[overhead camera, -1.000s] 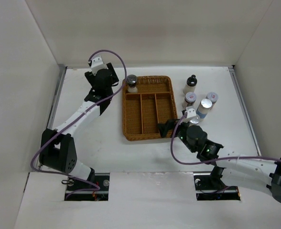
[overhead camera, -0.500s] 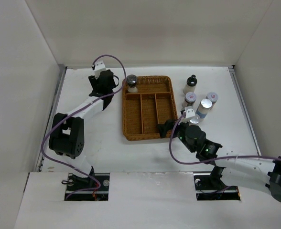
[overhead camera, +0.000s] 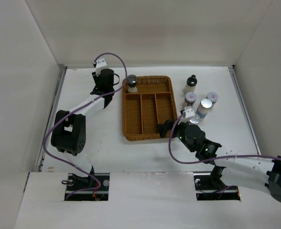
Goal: Organize the condiment bottles
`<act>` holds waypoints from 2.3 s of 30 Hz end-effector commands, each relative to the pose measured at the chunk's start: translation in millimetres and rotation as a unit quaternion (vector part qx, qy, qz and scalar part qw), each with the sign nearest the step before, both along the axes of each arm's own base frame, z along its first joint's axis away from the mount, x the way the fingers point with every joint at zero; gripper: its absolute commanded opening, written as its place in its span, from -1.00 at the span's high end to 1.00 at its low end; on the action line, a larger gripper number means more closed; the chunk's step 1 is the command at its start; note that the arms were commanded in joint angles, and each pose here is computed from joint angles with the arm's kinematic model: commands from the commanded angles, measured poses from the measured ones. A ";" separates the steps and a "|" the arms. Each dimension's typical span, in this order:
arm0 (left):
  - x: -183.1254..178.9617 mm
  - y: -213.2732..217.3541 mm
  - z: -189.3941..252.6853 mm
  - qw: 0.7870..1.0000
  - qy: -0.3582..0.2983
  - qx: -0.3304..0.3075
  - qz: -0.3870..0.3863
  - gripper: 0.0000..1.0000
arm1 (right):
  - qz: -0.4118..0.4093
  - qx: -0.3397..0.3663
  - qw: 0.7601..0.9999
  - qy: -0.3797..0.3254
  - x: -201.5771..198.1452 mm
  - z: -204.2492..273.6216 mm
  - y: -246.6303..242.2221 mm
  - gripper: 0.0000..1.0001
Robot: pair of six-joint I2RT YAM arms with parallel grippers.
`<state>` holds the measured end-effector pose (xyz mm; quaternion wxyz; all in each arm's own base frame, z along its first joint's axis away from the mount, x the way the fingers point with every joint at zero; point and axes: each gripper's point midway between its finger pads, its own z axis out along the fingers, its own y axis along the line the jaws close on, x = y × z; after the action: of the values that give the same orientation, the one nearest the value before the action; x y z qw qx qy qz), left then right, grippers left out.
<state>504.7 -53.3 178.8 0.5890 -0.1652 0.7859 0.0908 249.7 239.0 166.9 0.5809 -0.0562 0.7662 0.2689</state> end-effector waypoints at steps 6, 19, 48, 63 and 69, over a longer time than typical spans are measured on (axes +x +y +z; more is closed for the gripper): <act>-4.6 -0.2 69.2 0.996 -0.076 0.033 0.015 0.62 | 0.005 0.035 0.999 -0.019 4.5 23.2 7.6 -1.00; -74.4 -66.0 169.5 0.982 -0.174 -0.006 -0.068 0.63 | 0.000 0.045 0.999 -0.028 3.1 30.4 2.9 -1.00; -59.9 -170.1 73.9 0.977 -0.095 -0.045 -0.185 0.63 | -0.007 0.049 0.998 -0.026 4.7 29.9 -2.3 -1.00; -74.3 -157.8 54.3 0.979 -0.088 -0.043 -0.180 -0.32 | -0.010 0.049 0.998 -0.027 4.8 30.8 -3.8 -1.00; -80.8 -156.1 74.7 0.975 -0.106 -0.051 -0.186 -0.77 | -0.011 0.048 0.998 -0.028 5.2 31.7 -4.4 -1.00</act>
<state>429.0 -214.8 209.9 0.6299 -0.0309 0.7745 -0.0487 251.5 233.5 180.7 0.5920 -0.0425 0.7545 0.2801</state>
